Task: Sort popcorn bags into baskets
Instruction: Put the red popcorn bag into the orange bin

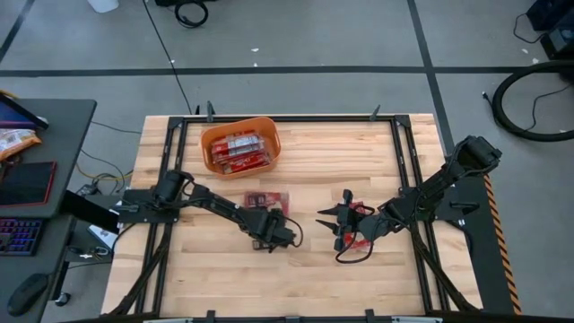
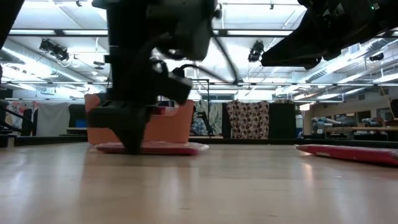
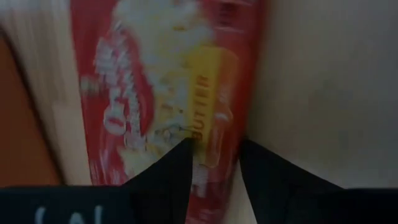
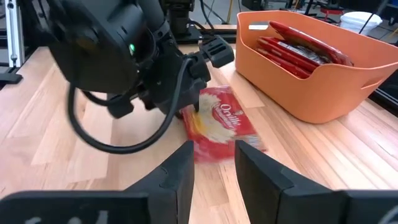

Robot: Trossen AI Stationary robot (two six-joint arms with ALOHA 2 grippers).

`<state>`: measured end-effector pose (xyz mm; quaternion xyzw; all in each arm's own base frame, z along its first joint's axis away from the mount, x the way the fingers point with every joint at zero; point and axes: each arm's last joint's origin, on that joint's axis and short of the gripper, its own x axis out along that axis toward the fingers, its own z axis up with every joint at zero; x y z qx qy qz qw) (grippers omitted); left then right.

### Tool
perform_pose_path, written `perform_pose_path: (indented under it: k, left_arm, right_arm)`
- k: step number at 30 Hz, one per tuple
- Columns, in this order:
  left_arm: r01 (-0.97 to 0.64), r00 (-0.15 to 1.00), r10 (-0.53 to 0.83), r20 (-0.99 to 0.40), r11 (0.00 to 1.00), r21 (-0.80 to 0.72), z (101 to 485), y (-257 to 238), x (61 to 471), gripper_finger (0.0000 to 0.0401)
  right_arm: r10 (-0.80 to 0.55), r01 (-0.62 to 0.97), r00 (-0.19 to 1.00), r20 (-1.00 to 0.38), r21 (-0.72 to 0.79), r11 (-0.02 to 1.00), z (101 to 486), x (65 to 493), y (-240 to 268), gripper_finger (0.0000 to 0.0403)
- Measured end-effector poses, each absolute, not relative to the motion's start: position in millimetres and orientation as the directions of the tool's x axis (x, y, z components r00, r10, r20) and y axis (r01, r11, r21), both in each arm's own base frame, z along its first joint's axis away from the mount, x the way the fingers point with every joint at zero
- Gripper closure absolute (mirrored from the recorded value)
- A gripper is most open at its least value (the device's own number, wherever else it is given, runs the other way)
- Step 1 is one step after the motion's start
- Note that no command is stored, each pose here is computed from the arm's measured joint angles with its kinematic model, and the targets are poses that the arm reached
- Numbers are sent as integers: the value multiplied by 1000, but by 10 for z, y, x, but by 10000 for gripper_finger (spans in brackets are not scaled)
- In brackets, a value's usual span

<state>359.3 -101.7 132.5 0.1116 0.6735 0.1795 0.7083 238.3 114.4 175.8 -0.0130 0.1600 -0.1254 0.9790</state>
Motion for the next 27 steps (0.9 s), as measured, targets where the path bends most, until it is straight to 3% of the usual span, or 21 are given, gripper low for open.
perform_pose_path:
  k: [5,18,27]
  left_arm:
    - [-61,-28,420,-907,905,421,1323,-995,3538,264]
    - [154,111,495,-861,848,507,1426,-1256,3576,264]
    - [245,181,526,-831,795,556,1219,-1248,3509,264]
  right_arm:
    - [-249,241,917,-311,-66,968,1758,2383,1144,282]
    - [-249,241,917,-311,-66,968,1758,2383,1144,282]
    - [-240,232,919,-314,-64,971,1756,2383,1147,282]
